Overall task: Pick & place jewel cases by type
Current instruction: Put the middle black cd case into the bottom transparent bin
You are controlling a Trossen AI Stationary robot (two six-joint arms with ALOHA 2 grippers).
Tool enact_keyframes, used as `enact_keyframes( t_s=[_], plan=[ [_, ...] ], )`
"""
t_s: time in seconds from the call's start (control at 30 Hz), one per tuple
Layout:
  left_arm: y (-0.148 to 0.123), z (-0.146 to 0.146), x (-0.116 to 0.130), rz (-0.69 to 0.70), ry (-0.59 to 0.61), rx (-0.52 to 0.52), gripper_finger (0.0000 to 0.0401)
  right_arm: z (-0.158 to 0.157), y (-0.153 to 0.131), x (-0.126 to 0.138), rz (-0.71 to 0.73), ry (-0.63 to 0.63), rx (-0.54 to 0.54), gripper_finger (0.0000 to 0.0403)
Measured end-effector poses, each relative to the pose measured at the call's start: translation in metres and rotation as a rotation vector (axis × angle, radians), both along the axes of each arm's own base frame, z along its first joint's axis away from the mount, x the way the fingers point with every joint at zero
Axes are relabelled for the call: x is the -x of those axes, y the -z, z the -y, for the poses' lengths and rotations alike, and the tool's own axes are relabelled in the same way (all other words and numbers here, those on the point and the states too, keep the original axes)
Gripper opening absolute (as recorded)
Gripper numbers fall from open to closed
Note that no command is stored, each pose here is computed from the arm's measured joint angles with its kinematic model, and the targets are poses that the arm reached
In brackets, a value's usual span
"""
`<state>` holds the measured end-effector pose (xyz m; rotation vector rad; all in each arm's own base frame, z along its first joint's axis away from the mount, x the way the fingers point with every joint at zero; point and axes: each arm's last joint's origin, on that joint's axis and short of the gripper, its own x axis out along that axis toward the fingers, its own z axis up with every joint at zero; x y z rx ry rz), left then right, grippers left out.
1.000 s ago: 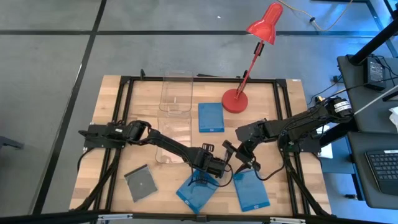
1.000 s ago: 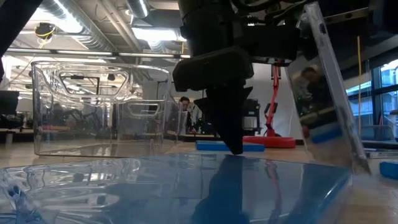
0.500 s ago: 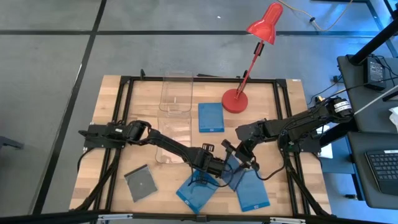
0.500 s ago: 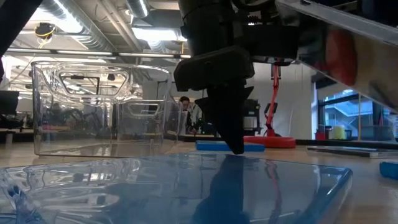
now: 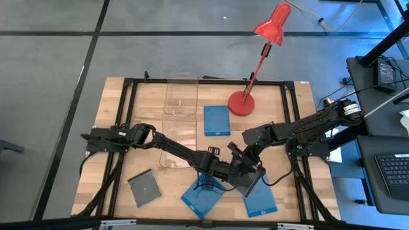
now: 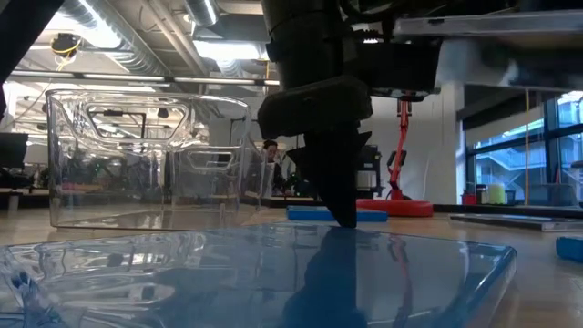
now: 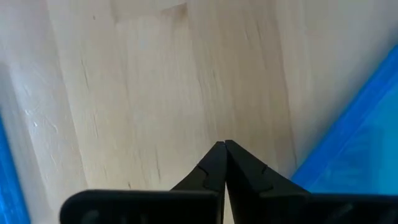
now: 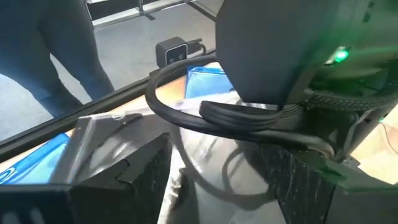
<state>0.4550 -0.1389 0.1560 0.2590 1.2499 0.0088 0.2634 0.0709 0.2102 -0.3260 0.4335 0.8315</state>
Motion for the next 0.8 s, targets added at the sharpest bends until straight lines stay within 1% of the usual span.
enact_keyframes(
  t_s=[0.3, 0.8],
  plan=[
    [0.0004, -0.0003, -0.0002, -0.001, -0.001, 0.002, 0.0003, -0.0013, 0.0006, -0.0002, 0.007, 0.042, 0.037, 0.0255],
    [0.0003, 0.0009, -0.0024, 0.023, 0.001, 0.008, 0.0005, -0.0043, 0.0026, 0.0018, -0.014, 0.046, 0.054, 0.0255]
  ],
)
